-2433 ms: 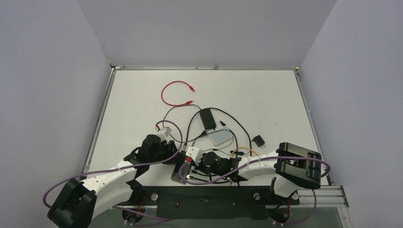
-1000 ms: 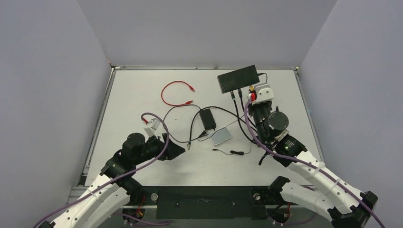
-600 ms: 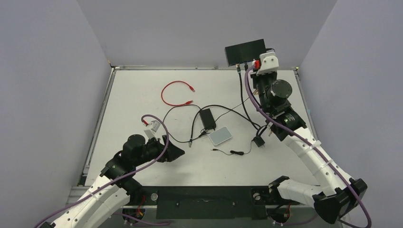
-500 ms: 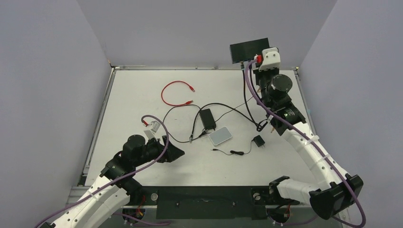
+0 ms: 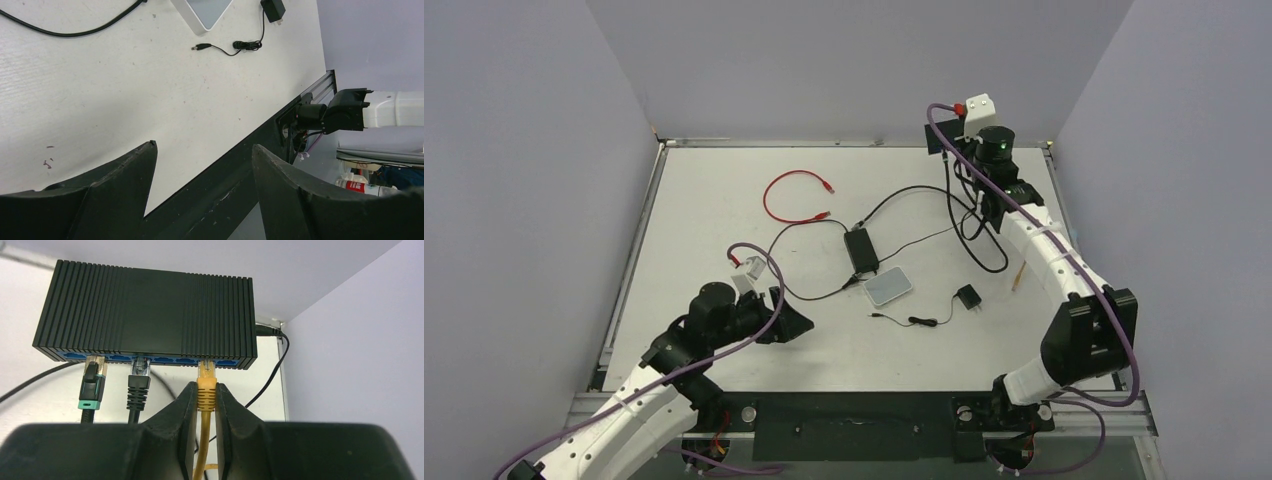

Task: Insert the plug into the switch port
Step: Place the switch port at the center of the board, then move the switch port to the center of the board.

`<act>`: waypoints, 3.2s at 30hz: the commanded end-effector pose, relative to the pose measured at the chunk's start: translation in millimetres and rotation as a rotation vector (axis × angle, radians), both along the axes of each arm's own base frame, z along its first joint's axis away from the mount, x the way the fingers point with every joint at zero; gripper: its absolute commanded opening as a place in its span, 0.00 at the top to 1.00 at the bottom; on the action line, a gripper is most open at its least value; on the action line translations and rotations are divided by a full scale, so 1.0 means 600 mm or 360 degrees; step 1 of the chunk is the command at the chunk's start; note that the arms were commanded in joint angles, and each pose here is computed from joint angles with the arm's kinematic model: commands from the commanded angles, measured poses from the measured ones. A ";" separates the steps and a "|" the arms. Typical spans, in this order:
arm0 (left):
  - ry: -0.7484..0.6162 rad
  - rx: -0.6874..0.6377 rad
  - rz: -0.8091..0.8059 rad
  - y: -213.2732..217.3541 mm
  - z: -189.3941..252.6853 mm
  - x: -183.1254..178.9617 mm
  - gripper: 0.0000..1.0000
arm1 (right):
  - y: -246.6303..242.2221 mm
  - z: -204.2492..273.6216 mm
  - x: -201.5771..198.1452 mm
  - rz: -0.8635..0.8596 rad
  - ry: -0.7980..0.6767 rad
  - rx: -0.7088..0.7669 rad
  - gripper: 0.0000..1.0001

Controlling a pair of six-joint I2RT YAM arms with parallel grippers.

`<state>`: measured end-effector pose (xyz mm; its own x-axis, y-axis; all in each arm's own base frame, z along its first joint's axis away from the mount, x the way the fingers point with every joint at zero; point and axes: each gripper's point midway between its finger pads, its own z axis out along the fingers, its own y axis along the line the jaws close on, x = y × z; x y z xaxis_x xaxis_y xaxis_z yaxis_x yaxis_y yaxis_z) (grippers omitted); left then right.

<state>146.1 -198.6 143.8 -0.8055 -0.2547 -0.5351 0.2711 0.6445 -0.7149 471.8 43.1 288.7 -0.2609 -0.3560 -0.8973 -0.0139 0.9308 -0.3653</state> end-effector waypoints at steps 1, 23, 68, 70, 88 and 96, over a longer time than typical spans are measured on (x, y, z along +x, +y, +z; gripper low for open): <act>-0.0066 -0.0035 -0.0034 -0.009 0.015 0.008 0.33 | -0.033 0.007 0.029 -0.0085 0.0016 -0.0091 1.00; -0.0036 -0.0018 -0.0081 -0.016 0.000 0.009 0.32 | -0.081 -0.252 0.084 -0.0309 0.0777 -0.0037 0.94; -0.0060 -0.0062 0.0083 0.010 0.021 0.011 0.32 | 0.251 -0.136 -0.293 0.0688 0.0628 0.0185 0.51; -0.0054 -0.0065 0.0084 0.011 0.017 0.009 0.32 | 0.258 -0.164 -0.318 0.0697 0.0704 0.0205 0.52; -0.0010 -0.0034 0.0056 0.007 -0.005 0.008 0.32 | 0.312 -0.341 -0.380 0.0617 0.1105 0.0460 0.73; -0.0009 -0.0025 0.0068 0.009 -0.006 0.011 0.32 | 0.334 -0.363 -0.328 0.0475 0.1041 0.0489 0.72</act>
<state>147.3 -192.4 132.7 -0.8089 -0.2881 -0.5125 0.2250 0.6537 -0.7225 241.0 221.2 49.6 -0.7454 -0.3540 -0.5649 -0.4617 0.8853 0.0545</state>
